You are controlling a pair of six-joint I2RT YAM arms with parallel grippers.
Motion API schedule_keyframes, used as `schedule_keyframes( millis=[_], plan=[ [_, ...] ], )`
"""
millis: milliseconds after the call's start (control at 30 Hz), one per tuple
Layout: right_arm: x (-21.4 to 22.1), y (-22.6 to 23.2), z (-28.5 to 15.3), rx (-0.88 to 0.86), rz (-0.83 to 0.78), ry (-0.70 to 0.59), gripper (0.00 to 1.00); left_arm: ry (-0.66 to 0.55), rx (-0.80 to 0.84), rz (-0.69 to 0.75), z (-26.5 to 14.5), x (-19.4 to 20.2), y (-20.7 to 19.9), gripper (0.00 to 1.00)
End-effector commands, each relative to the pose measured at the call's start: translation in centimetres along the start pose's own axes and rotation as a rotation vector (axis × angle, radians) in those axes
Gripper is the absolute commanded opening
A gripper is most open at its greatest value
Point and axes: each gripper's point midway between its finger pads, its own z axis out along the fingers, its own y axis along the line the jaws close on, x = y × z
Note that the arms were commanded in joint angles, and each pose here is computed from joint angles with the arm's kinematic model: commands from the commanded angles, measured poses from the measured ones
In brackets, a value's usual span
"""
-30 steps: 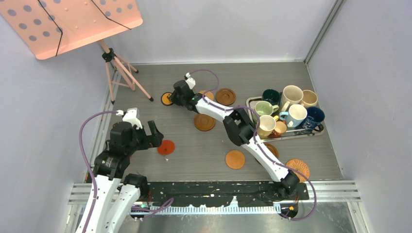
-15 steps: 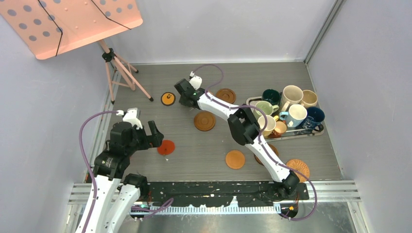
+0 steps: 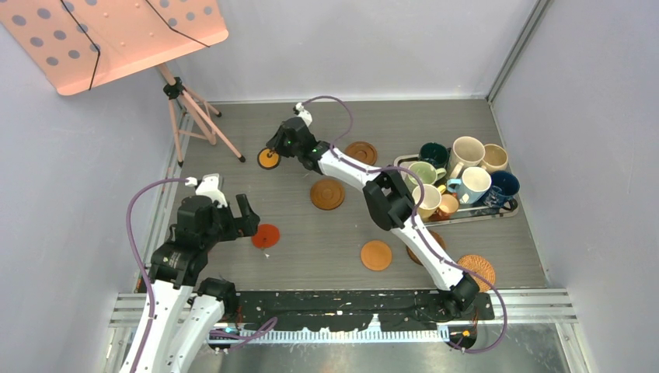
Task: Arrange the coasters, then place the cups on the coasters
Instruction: Move the coaster to the center of the board.
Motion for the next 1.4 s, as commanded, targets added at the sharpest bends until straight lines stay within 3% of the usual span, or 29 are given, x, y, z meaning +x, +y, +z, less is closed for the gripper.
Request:
schedule_keyframes(
  millis=[0, 400, 833, 1367],
  plan=[
    [0.3, 4.5, 0.7, -0.164, 0.068, -0.02, 0.26, -0.035, -0.027, 0.003, -0.4, -0.8, 0.4, 1.0],
    [4.0, 6.6, 1.4, -0.167, 0.162, -0.051, 0.3, -0.045, -0.02, 0.017, -0.7, -0.8, 0.1, 1.0],
    [6.2, 2.4, 0.8, 0.093, 0.299, -0.061, 0.3, -0.064, -0.042, 0.016, -0.8, -1.0, 0.6, 1.0],
    [3.0, -1.1, 0.8, 0.202, 0.466, -0.247, 0.32, -0.072, -0.063, 0.016, -0.8, -1.1, 1.0, 1.0]
  ],
)
